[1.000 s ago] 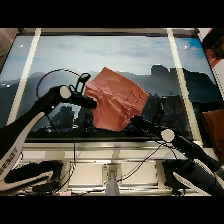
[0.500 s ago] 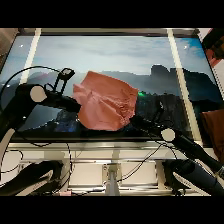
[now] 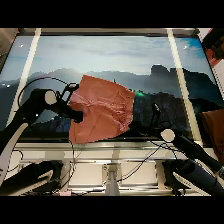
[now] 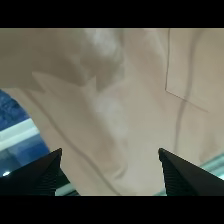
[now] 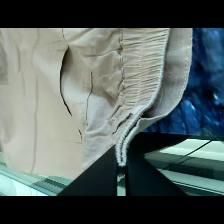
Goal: Fold the clothes and pants, and hang the long-sleeved shirts on hangers.
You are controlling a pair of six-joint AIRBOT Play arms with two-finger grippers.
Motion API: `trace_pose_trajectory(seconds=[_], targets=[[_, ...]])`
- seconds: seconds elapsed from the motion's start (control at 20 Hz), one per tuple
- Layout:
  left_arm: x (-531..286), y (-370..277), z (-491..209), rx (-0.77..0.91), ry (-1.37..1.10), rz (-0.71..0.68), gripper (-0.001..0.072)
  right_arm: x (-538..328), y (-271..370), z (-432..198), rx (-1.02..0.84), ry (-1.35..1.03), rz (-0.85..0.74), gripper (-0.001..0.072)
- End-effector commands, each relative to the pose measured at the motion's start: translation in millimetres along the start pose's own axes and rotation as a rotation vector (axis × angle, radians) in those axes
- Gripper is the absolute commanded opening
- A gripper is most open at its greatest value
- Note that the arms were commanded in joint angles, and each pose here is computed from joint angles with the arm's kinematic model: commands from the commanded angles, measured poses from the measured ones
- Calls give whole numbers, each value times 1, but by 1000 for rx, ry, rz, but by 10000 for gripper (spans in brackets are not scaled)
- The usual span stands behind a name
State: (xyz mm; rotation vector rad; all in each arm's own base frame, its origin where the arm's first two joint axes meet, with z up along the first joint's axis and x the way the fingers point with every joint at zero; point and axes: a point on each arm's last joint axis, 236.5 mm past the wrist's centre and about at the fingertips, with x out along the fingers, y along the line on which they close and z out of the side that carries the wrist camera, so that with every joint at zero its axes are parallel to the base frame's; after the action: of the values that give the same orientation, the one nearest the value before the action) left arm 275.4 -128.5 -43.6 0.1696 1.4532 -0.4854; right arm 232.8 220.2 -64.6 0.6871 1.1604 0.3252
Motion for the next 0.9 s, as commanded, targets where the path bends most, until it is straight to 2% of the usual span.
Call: trace_pose_trajectory(seconds=[0.0, 0.1, 0.2, 0.3, 0.4, 0.6, 0.65, 0.75, 0.85], targets=[[19, 7, 7, -16, -4, 9, 713, 0, 0, 5, -10, -20, 0, 26], [16, 15, 10, -7, -20, 45, 707, 0, 1, 6, -10, -25, 2, 26], [7, 27, 8, 6, -27, 103, 567, 0, 1, 6, -9, -23, 1, 26], [-12, 34, 11, 9, -78, 148, 563, 0, 1, 5, -10, -22, 1, 26], [-37, 37, 12, -55, -149, 156, 541, 0, 1, 5, -10, -22, 1, 26], [-66, 38, -32, -175, -188, 162, 538, 0, 1, 6, -10, -26, 2, 26], [-63, 39, -49, -236, -196, 161, 489, 0, 1, 6, -10, -27, 2, 26], [-43, 36, -86, -389, -185, 131, 481, 0, 1, 6, -10, -26, 2, 26], [-14, 13, -116, -473, -141, 29, 481, 0, 1, 6, -10, -26, 2, 26]])
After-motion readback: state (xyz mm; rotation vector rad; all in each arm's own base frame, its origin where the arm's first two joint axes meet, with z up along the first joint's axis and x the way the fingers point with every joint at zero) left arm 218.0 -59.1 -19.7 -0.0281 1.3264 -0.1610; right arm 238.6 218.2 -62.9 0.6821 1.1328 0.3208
